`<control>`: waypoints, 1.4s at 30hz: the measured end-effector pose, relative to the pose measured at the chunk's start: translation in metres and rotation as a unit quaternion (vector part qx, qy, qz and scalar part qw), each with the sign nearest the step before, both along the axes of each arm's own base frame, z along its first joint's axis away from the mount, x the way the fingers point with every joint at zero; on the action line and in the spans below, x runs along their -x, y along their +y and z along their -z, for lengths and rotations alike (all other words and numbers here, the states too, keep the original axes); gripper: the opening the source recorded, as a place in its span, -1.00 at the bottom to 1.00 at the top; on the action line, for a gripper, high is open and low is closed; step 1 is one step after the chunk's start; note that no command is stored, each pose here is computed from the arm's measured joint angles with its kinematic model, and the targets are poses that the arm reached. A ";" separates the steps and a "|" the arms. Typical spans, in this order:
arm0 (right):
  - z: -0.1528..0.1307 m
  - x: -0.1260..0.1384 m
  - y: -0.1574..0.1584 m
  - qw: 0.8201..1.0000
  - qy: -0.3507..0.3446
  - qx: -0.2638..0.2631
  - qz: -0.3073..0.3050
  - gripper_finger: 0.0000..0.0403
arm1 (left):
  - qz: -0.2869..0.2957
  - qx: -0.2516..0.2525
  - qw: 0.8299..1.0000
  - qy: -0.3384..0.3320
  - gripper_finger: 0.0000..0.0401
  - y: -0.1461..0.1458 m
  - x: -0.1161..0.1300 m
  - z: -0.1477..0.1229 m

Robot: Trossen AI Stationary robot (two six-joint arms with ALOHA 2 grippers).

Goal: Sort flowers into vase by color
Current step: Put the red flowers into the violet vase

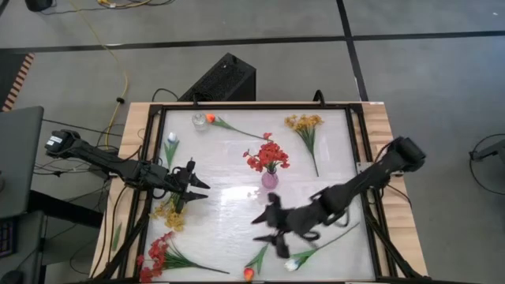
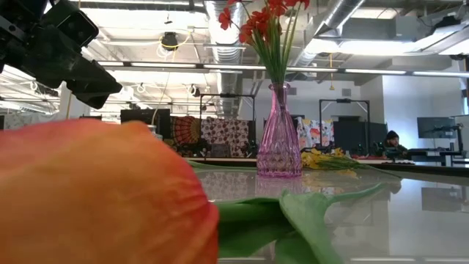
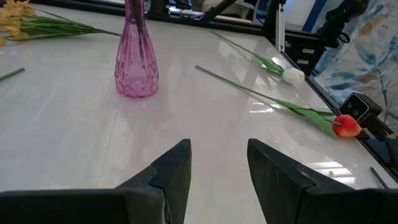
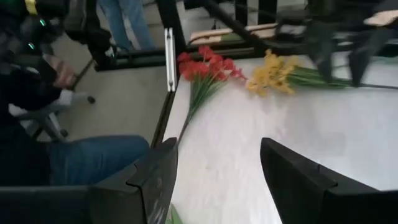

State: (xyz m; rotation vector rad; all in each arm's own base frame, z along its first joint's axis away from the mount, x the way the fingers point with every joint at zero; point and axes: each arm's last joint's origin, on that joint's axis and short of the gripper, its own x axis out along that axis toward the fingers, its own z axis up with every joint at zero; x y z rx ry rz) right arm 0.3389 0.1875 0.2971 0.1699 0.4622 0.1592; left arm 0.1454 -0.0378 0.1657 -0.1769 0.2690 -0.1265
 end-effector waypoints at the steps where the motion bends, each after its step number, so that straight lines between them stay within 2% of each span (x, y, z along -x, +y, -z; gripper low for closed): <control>1: 0.000 -0.008 0.007 1.000 0.007 0.002 -0.001 0.27 | 0.000 0.000 1.000 0.000 -0.27 0.000 0.000 0.000; 7: 0.010 -0.059 0.038 0.999 0.040 -0.016 -0.003 0.27 | -0.002 0.007 1.000 0.007 -0.27 0.000 0.000 0.001; 14: 0.045 -0.110 0.068 0.996 0.066 -0.059 -0.012 0.27 | -0.001 0.047 0.998 0.050 -0.27 -0.003 0.003 0.008; 18: 0.067 -0.136 0.082 0.995 0.062 -0.073 -0.006 0.27 | 0.021 0.042 0.997 0.054 -0.27 -0.009 0.006 0.009; 24: 0.105 -0.175 0.086 0.996 0.046 -0.075 0.017 0.27 | 0.042 0.019 0.998 0.051 -0.27 -0.013 0.007 0.009; 28: 0.134 -0.187 0.079 0.994 0.038 -0.095 0.033 0.27 | 0.042 0.016 0.997 0.061 -0.27 -0.013 0.008 0.011; 33: 0.143 -0.192 0.074 0.993 0.031 -0.105 0.047 0.23 | 0.041 0.011 0.996 0.074 -0.27 -0.013 0.009 0.013; 38: 0.156 -0.191 0.087 0.996 0.012 -0.089 0.027 0.17 | 0.039 0.006 0.996 0.086 -0.27 -0.012 0.009 0.015; 42: 0.172 -0.187 0.095 0.996 0.012 -0.066 0.051 0.13 | 0.040 0.001 0.996 0.083 -0.27 -0.012 0.009 0.015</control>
